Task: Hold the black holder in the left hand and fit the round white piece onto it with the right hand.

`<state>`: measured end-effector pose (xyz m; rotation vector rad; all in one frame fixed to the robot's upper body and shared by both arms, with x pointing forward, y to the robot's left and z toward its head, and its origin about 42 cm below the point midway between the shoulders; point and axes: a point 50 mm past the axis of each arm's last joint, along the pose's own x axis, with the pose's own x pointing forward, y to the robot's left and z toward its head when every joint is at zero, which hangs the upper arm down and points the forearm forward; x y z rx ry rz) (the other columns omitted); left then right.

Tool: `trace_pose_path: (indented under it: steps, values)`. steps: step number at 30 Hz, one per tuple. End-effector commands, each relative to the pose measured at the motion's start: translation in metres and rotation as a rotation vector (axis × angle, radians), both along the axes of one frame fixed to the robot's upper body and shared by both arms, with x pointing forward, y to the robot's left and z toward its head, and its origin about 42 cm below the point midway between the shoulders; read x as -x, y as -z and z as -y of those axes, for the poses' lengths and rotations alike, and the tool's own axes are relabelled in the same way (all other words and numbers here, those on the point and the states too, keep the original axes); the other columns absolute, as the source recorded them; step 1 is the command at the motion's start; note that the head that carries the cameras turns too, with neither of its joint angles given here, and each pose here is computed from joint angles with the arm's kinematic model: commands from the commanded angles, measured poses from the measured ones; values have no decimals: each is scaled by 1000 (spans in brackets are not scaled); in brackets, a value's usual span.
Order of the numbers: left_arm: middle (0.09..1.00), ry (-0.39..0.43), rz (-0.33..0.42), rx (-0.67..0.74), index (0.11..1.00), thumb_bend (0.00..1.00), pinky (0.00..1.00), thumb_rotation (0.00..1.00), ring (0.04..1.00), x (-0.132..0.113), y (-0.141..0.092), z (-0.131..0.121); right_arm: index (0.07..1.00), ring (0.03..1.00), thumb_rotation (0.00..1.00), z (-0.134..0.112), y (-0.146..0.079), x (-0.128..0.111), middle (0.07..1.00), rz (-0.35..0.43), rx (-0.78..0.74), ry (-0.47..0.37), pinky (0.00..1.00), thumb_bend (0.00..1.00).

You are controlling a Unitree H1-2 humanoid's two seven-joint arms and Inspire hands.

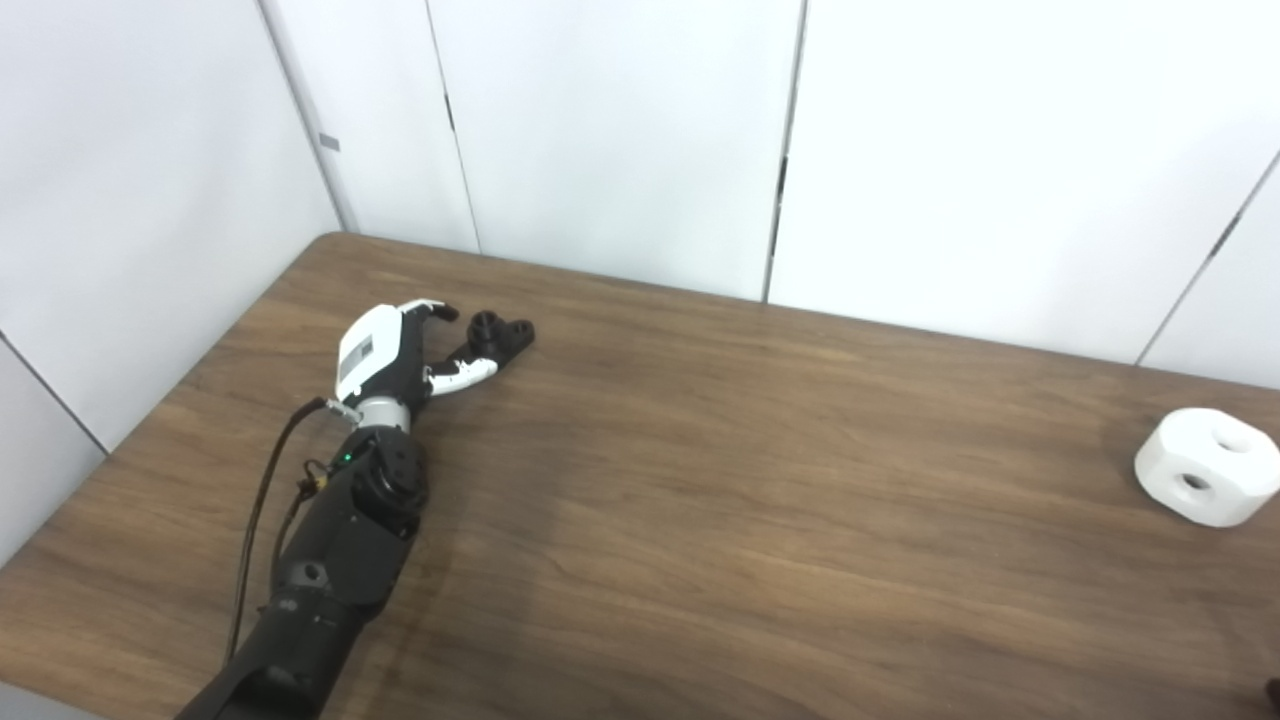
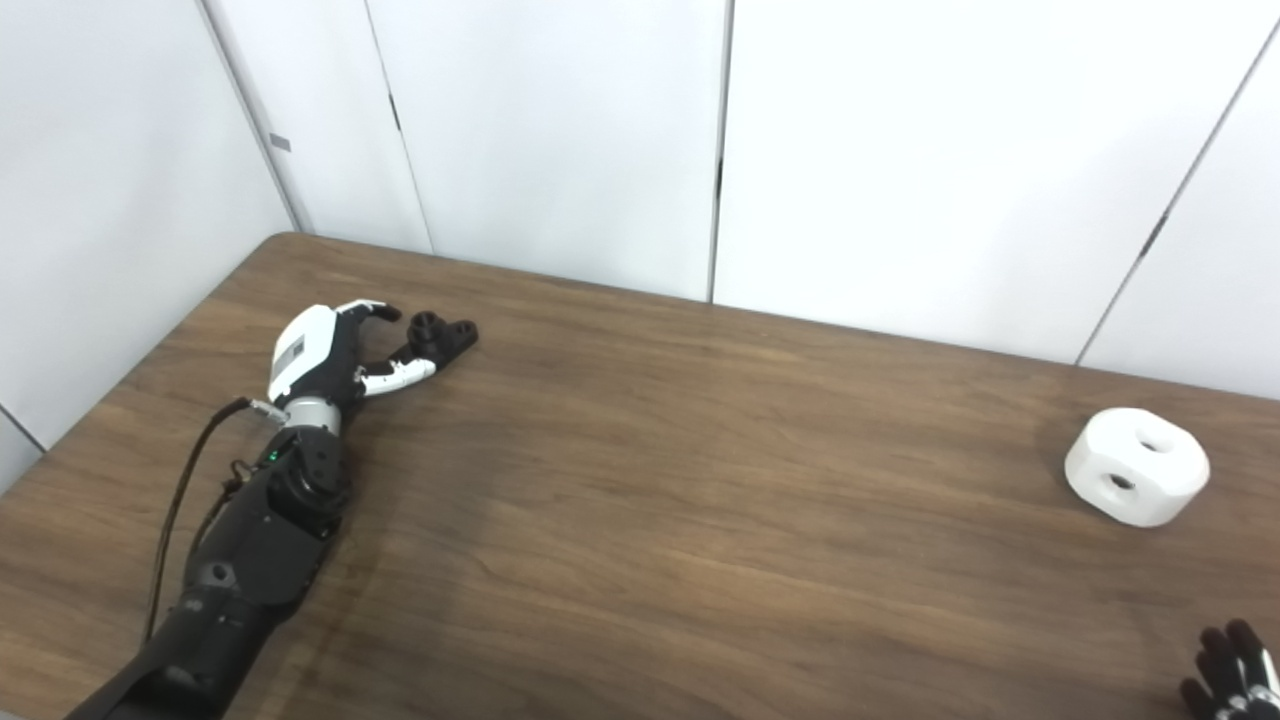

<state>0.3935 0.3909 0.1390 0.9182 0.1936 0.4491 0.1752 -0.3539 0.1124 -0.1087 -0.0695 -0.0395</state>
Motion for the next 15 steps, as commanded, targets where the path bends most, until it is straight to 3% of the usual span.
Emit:
trace_pose_path:
  steps: [1, 15]
  values:
    - [884, 8, 40, -9, 733, 831, 882, 322, 929, -12, -14, -2, 1000, 1000, 1000, 0, 9, 9, 984, -40, -20, 12, 1000, 566]
    - [871, 21, 12, -46, 694, 833, 886, 272, 921, -14, -11, -5, 1000, 1000, 1000, 0, 7, 8, 975, -44, -11, 18, 1000, 561]
